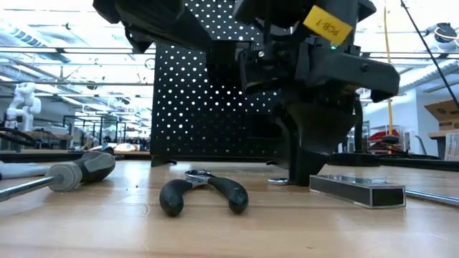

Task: Hang tools onto peg board
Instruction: Hang the right silver wrench on the black pegboard

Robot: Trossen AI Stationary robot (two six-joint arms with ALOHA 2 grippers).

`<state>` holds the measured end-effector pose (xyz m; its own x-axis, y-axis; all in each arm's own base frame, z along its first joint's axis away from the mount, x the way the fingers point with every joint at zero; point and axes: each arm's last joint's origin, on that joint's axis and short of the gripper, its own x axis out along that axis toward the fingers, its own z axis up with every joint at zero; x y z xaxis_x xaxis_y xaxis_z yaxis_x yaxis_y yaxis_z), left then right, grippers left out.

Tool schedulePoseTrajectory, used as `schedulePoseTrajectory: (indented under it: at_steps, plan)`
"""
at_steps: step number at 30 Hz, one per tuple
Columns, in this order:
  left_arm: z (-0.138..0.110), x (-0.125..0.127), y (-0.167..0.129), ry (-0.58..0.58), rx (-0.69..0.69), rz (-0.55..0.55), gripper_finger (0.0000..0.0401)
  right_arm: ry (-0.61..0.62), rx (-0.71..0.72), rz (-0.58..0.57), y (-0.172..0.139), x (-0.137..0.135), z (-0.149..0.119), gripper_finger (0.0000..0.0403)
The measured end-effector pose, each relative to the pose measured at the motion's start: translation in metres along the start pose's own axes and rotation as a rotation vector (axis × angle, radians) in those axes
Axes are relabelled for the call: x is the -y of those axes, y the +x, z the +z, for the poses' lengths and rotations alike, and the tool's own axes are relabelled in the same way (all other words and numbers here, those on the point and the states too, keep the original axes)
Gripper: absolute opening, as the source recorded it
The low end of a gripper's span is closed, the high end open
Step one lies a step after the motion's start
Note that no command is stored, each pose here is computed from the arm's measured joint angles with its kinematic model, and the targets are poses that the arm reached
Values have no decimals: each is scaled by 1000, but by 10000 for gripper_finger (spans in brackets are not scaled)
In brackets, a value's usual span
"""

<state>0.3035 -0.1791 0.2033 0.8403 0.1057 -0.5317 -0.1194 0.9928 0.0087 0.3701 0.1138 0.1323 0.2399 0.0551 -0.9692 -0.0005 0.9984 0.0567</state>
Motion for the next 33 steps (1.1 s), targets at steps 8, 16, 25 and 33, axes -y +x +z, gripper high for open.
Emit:
schedulePoseTrajectory:
  at_steps: [8, 16, 25, 33]
  plan:
    - [0, 0, 0, -18, -1, 1, 18, 36, -36, 12, 11, 3, -1, 16]
    - [-2, -1, 0, -73, -19, 9, 18, 65, -15, 1, 10, 5, 1, 2]
    - [-11, -5, 1, -147, -62, 37, 18, 58, 53, -1, -5, 0, 5, 0]
    - [-64, -11, 32, -214, -23, 47, 18, 56, 86, 9, -11, -2, 7, 1]
